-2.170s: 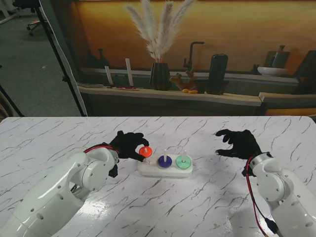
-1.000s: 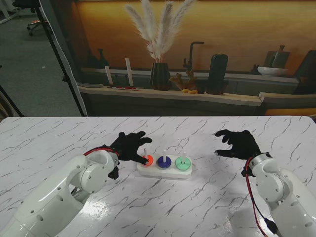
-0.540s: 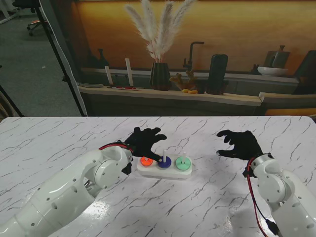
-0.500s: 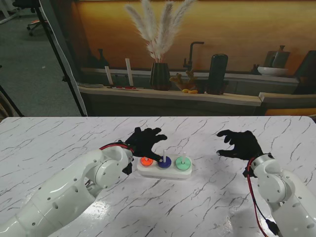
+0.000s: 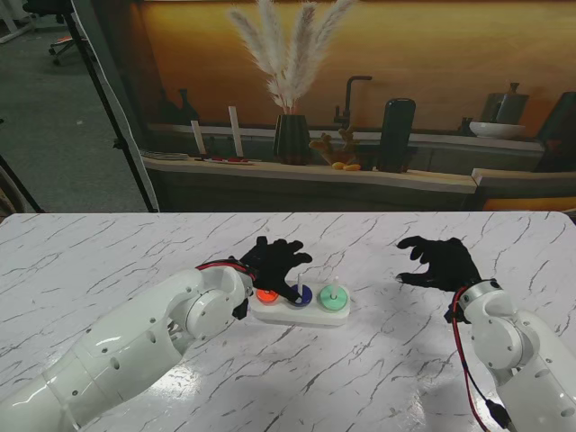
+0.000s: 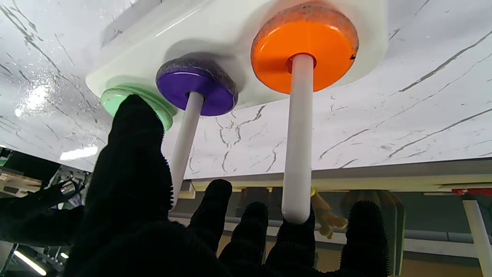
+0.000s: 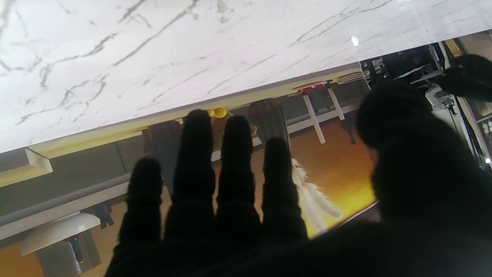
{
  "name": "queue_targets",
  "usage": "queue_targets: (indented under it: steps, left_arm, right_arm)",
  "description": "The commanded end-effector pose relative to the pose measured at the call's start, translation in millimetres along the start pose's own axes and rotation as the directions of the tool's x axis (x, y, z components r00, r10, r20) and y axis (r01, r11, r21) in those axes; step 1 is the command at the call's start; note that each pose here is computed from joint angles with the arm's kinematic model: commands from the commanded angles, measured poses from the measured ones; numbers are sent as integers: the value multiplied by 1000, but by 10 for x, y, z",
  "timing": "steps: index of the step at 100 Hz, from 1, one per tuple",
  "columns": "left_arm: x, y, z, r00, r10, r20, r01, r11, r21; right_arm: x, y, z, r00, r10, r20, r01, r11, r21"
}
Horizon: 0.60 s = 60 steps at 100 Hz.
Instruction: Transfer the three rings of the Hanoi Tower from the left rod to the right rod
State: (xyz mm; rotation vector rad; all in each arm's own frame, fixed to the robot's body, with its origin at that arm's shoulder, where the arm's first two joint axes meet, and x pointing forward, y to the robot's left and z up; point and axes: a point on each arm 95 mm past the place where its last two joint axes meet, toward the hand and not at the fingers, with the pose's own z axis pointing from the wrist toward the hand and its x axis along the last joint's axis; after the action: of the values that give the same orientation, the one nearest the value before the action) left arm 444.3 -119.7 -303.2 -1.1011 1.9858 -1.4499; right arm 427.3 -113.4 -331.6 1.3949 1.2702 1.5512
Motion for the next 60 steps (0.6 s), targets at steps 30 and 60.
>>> queue_targets:
  steps: [30, 60]
  left_arm:
    - [41, 71, 107, 997, 67, -43, -70, 995, -73]
    - [53, 110, 140, 989, 131, -65, -139, 982, -132]
  right_arm:
    - [10, -26, -19, 1000, 5, 4, -5, 1000, -3]
    - [11, -34, -20, 1000, 6, 3, -6, 1000, -1]
